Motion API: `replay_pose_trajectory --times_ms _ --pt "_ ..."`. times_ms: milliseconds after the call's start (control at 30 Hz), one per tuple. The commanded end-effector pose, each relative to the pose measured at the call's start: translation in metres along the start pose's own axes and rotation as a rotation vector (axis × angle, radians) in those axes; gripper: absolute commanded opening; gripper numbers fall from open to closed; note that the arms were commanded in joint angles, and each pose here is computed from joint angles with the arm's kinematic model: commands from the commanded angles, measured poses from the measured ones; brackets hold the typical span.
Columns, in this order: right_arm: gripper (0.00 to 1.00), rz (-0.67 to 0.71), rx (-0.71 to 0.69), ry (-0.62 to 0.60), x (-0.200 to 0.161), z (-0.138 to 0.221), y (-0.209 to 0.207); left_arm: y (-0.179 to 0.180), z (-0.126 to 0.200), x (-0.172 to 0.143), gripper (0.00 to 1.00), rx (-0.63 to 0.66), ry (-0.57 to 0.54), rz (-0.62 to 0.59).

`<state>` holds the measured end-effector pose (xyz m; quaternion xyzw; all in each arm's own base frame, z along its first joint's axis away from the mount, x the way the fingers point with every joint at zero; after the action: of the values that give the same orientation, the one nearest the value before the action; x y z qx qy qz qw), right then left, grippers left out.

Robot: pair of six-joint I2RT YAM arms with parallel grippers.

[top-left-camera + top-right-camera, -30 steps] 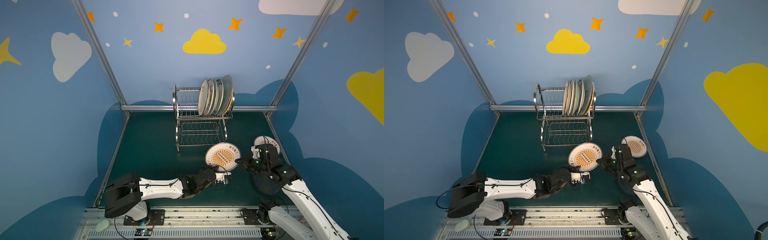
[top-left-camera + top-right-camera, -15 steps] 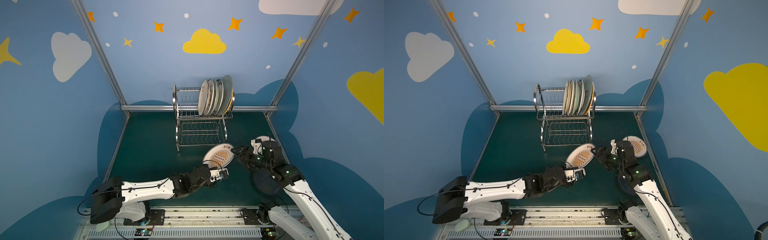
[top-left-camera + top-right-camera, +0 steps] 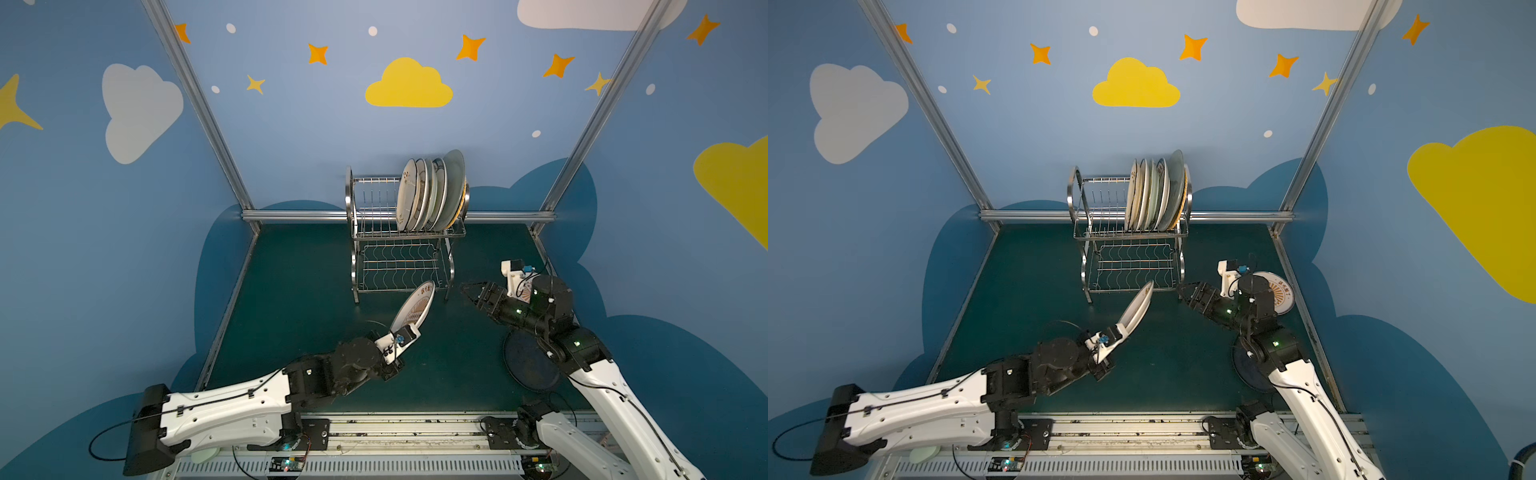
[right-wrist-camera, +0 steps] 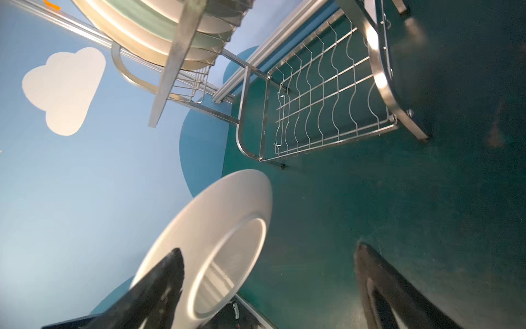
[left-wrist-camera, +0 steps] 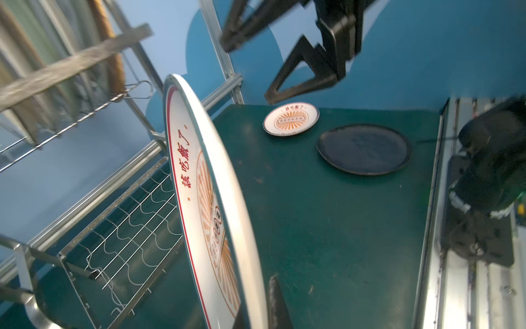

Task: Load plates into a dish rack
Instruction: Place the plate on the dish rack.

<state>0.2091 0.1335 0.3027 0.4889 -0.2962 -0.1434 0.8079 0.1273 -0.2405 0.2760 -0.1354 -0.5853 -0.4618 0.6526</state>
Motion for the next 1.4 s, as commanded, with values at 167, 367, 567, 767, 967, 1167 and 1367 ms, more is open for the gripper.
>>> replay_pose_trajectory --times_ms 167,367,567,767,967,1167,1367 --pt "0.92 0.272 0.148 -0.013 -0.004 -0.014 0.004 0.051 0.054 0.026 0.04 0.204 -0.090 0.350" --pt "0.92 0.481 0.236 -0.038 -0.026 -0.031 -0.005 0.086 0.085 0.064 0.04 0.304 -0.083 0.435" --pt "0.92 0.609 0.277 -0.037 -0.053 -0.035 -0.011 0.113 0.101 0.111 0.04 0.349 -0.157 0.489" --pt "0.92 0.673 0.271 -0.041 -0.068 -0.038 -0.022 0.133 0.091 0.155 0.04 0.340 -0.187 0.487" --pt "0.92 0.770 0.301 -0.120 -0.075 -0.028 -0.020 0.154 0.070 0.183 0.04 0.290 -0.210 0.533" --pt "0.92 0.821 0.308 -0.243 -0.075 -0.014 -0.020 0.186 0.045 0.193 0.04 0.263 -0.217 0.618" --pt "0.92 0.785 0.259 -0.326 -0.067 -0.003 -0.023 0.213 0.011 0.197 0.04 0.277 -0.187 0.629"
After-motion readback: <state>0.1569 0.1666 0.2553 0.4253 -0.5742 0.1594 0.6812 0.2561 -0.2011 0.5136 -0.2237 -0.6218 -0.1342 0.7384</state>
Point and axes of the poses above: each gripper's point midway between its finger pads, its own z axis back along the fingers, its own y axis along the line the jaws close on, x = y × z, the point moved 6 cm from there along z, back along the fingers, and after that the axes turned 12 degrees about -z, right-handed, at the moved point
